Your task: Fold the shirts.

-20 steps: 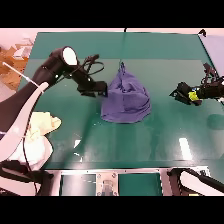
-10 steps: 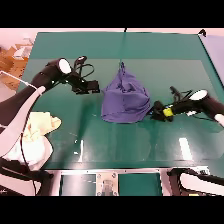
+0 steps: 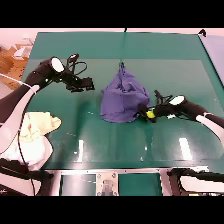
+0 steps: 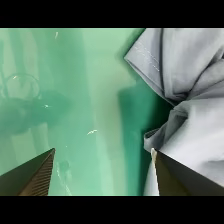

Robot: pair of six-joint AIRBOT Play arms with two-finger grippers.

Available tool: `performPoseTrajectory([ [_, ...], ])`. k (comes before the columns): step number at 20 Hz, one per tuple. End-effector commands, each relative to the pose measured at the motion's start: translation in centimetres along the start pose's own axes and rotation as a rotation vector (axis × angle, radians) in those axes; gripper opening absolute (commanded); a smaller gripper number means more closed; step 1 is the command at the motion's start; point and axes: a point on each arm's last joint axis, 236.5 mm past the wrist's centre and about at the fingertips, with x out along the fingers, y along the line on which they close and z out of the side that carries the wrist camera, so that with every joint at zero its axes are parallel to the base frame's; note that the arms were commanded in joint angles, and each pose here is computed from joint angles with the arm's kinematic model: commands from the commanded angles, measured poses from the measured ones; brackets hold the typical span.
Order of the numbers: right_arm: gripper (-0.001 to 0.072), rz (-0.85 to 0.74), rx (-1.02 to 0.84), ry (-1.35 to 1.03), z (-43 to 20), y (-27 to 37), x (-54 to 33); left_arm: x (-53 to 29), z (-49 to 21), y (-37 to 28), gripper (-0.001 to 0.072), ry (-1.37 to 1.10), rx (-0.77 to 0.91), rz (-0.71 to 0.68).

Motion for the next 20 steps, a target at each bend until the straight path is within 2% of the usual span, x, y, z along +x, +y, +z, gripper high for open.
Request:
performPoseTrajectory([
  [1, 0.0018, -0.063, -0.029, 0.035, 1.6, -2.9, -5.5, -0.1, 0.3, 0.1, 0.0710, -0.010, 0.006, 0.000],
  [4, 0.0018, -0.166, 0.047, -0.108, 6.5, -8.6, -13.0, 0.0, 0.5, -0.3, 0.0711, -0.017, -0.008, -0.020],
  [7, 0.0019, -0.160, 0.143, -0.224, 9.0, -11.8, -16.5, 1.7, 0.2, -2.2, 0.0710, -0.004, -0.056, -0.115],
  [11, 0.0018, -0.165, 0.114, -0.212, 9.1, -12.2, -16.0, 7.6, -1.8, -6.9, 0.0710, 0.029, -0.065, -0.221],
  [16, 0.0019, -0.167, 0.112, -0.221, 9.3, -12.2, -16.0, 12.1, -0.6, -11.1, 0.0709, -0.084, -0.151, -0.330],
  [17, 0.0019, -0.166, 0.113, -0.223, 9.3, -12.2, -16.0, 12.6, -1.0, -11.4, 0.0691, -0.076, -0.152, -0.331],
  [19, 0.0018, -0.151, 0.118, -0.241, 9.8, -11.9, -16.0, 13.9, -2.8, -11.6, 0.0500, -0.021, -0.136, -0.332],
  [20, 0.0018, -0.141, 0.121, -0.248, 9.9, -11.7, -16.0, 14.2, -3.3, -11.6, 0.0308, -0.004, -0.123, -0.334],
])
